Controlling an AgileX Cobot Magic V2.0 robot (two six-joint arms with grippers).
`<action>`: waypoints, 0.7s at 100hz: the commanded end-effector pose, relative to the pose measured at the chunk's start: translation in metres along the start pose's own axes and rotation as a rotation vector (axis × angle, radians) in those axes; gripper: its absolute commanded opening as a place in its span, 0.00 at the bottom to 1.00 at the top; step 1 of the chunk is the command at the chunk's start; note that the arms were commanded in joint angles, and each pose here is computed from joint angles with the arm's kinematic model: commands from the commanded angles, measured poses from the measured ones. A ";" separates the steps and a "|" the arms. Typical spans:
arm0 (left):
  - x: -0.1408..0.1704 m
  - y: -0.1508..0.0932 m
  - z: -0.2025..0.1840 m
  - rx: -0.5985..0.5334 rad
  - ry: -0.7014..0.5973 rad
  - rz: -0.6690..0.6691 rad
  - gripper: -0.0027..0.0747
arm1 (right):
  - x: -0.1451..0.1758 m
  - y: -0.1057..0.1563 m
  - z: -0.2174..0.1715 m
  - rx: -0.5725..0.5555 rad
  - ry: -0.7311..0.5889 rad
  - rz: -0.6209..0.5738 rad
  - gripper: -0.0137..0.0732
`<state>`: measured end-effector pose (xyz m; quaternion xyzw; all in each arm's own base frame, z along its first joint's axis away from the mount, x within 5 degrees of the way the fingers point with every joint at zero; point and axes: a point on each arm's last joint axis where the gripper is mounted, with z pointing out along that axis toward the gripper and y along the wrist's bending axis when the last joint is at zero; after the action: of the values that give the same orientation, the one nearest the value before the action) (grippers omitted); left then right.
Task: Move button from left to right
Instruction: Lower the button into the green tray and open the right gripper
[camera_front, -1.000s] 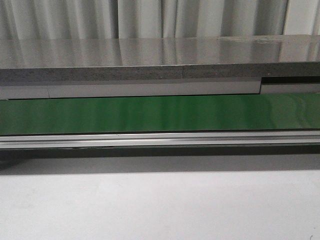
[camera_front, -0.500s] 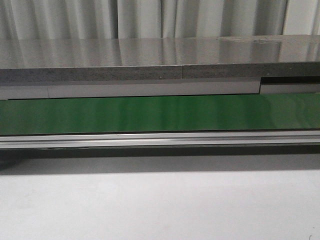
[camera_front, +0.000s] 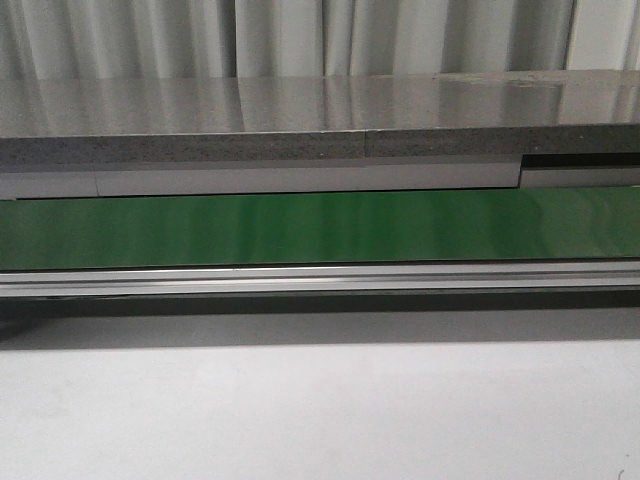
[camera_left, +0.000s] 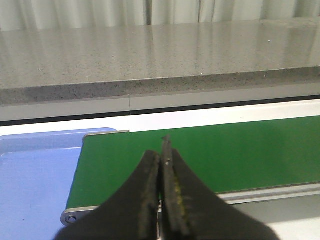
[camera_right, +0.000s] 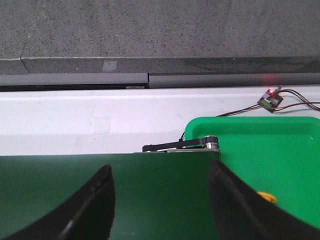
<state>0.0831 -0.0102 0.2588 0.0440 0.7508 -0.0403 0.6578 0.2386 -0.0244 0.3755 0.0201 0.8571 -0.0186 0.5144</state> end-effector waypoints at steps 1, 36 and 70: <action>-0.017 0.001 -0.001 -0.011 -0.101 -0.012 0.01 | 0.003 0.001 -0.031 0.015 -0.173 0.008 0.65; -0.017 0.001 -0.001 -0.011 -0.101 -0.012 0.01 | 0.078 0.008 -0.102 0.018 -0.284 -0.005 0.35; -0.017 0.001 -0.001 -0.011 -0.101 -0.012 0.01 | 0.104 0.012 -0.126 0.007 -0.285 -0.012 0.08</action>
<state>0.0831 -0.0102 0.2588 0.0440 0.7508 -0.0403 0.6578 0.0794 -0.0040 0.3306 0.0136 0.8016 -0.0240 0.5972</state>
